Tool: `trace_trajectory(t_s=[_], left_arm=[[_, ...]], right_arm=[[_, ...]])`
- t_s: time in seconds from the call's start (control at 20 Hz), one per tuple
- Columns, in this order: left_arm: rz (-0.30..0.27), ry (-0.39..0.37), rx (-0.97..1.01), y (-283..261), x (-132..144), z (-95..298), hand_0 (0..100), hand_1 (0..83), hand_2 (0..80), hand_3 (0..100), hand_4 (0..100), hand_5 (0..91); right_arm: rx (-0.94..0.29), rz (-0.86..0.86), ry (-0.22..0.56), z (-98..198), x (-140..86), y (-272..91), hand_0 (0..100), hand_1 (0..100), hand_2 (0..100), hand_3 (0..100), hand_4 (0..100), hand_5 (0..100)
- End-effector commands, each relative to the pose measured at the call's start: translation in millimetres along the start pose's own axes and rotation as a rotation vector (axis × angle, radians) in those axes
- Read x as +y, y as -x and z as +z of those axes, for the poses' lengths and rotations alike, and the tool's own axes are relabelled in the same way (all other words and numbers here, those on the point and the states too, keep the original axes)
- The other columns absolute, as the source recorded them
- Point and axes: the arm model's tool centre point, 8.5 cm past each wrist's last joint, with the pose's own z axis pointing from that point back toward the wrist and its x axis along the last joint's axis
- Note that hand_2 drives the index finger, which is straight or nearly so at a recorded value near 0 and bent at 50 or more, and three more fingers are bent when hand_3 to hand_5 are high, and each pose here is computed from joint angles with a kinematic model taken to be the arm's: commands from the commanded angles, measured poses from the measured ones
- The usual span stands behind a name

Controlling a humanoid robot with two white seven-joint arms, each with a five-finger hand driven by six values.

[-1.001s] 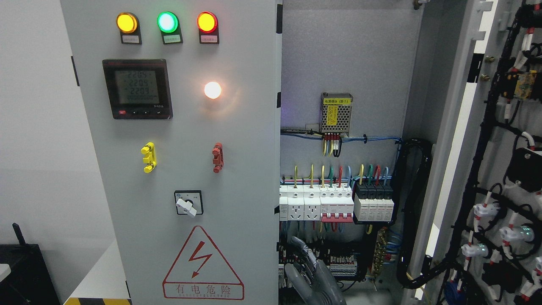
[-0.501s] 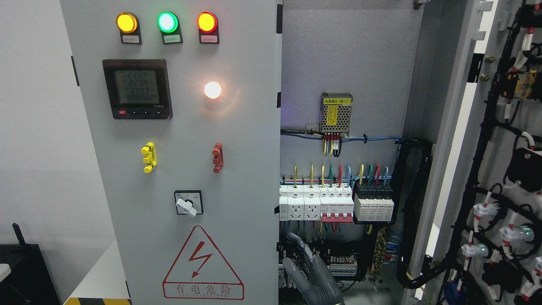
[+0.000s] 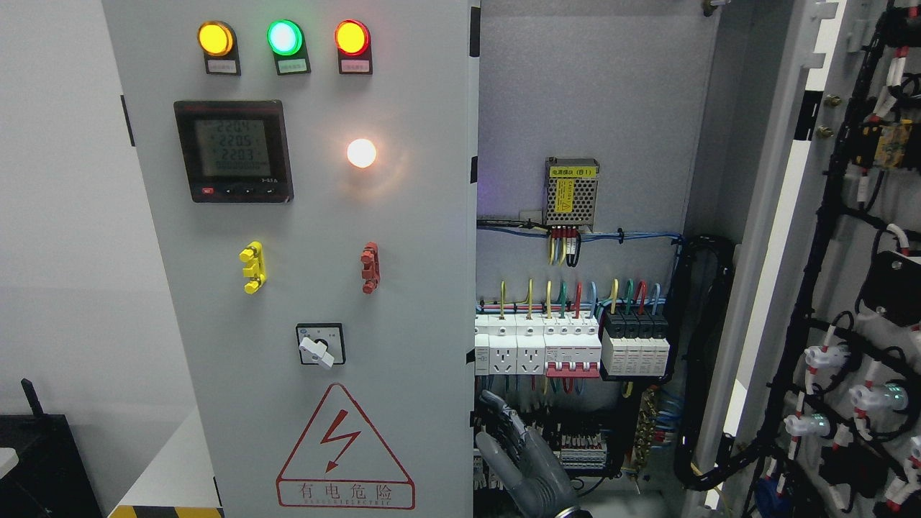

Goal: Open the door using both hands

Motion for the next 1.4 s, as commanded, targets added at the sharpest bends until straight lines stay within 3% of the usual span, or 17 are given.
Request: trace_trajectory(t_s=[0.0, 1.35], left_arm=[[0.000, 0.000, 0.000, 0.0, 0.0, 0.0, 12, 38.9, 0.0, 0, 0, 0.0], [0.000, 0.000, 0.000, 0.0, 0.0, 0.0, 12, 38.9, 0.0, 0, 0, 0.0]], right_arm=[[0.017, -0.002, -0.007, -3.5, -3.5, 4.3, 12, 39, 0, 0, 0, 0], [0.023, -0.074, -0.115, -16.2, -5.6, 4.1, 12, 39, 0, 0, 0, 0]])
